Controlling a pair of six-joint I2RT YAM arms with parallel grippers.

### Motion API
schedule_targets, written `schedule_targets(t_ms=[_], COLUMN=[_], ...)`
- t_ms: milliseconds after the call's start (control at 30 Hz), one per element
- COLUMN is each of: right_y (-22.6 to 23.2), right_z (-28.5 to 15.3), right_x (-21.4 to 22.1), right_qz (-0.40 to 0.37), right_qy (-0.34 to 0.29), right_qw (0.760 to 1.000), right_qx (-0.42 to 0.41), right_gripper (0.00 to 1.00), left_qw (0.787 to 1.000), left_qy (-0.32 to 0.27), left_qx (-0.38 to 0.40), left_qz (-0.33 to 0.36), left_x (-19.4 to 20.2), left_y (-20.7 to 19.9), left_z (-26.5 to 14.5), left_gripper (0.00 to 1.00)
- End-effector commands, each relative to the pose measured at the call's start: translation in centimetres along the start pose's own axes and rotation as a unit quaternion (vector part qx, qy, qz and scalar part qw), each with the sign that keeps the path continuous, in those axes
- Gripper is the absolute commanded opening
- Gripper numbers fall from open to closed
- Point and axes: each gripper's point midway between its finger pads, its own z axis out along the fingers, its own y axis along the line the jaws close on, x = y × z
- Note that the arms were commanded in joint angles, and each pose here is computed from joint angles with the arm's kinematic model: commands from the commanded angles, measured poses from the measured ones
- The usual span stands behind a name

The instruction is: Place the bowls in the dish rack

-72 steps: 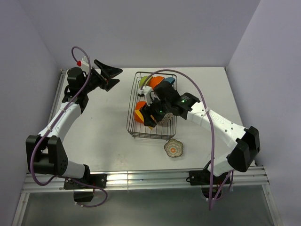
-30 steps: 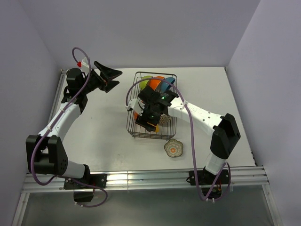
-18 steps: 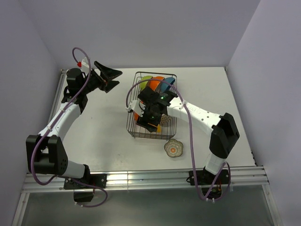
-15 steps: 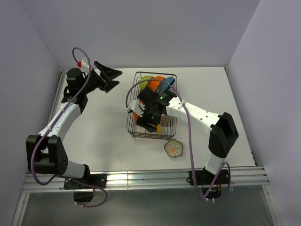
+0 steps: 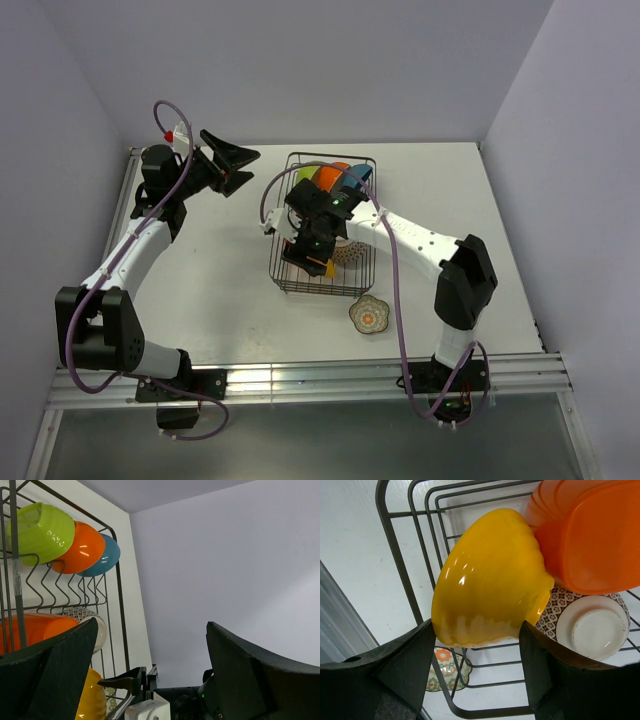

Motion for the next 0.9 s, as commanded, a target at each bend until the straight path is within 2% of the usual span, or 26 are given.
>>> schedule_targets(t_ms=[0, 67, 133, 233, 467, 500, 600, 633, 867], right_y=[0.2, 0.4, 0.6, 0.7, 0.9, 0.9, 0.9, 0.9, 0.9], right_z=[-0.6, -0.3, 0.0, 0.1, 0.0, -0.1, 0.0, -0.1, -0.7], right_x=[-1.6, -1.6, -1.5, -1.4, -1.8, -2.0, -2.3, -2.5, -3.5], right_qz=[-0.01, -0.011, -0.01, -0.011, -0.005, -0.004, 0.0, 0.0, 0.002], right_qy=[-0.015, -0.011, -0.007, -0.007, -0.01, -0.011, -0.013, -0.015, -0.033], right_qw=[1.0, 1.0, 1.0, 1.0, 1.0, 1.0, 1.0, 1.0, 0.999], right_qx=[0.002, -0.002, -0.005, -0.008, -0.013, -0.014, -0.017, -0.017, -0.018], right_gripper=[0.18, 0.26, 0.45, 0.59, 0.73, 0.8, 0.83, 0.97, 1.0], left_qw=[0.999, 0.999, 0.999, 0.999, 0.999, 0.999, 0.999, 0.999, 0.999], left_qy=[-0.002, 0.0, 0.0, 0.001, 0.003, 0.004, 0.003, 0.003, 0.005], left_qx=[0.023, 0.023, 0.023, 0.022, 0.02, 0.019, 0.021, 0.021, 0.024], left_qz=[0.026, 0.025, 0.026, 0.028, 0.029, 0.027, 0.029, 0.029, 0.031], left_x=[-0.4, -0.3, -0.3, -0.3, -0.4, -0.4, -0.4, -0.4, -0.4], left_y=[-1.2, -1.1, -1.1, -1.1, -1.1, -1.0, -1.1, -1.2, -1.4], left_z=[-0.1, -0.1, -0.1, -0.1, 0.0, 0.0, 0.0, 0.0, -0.1], left_gripper=[0.95, 0.95, 0.95, 0.95, 0.95, 0.95, 0.95, 0.95, 0.95])
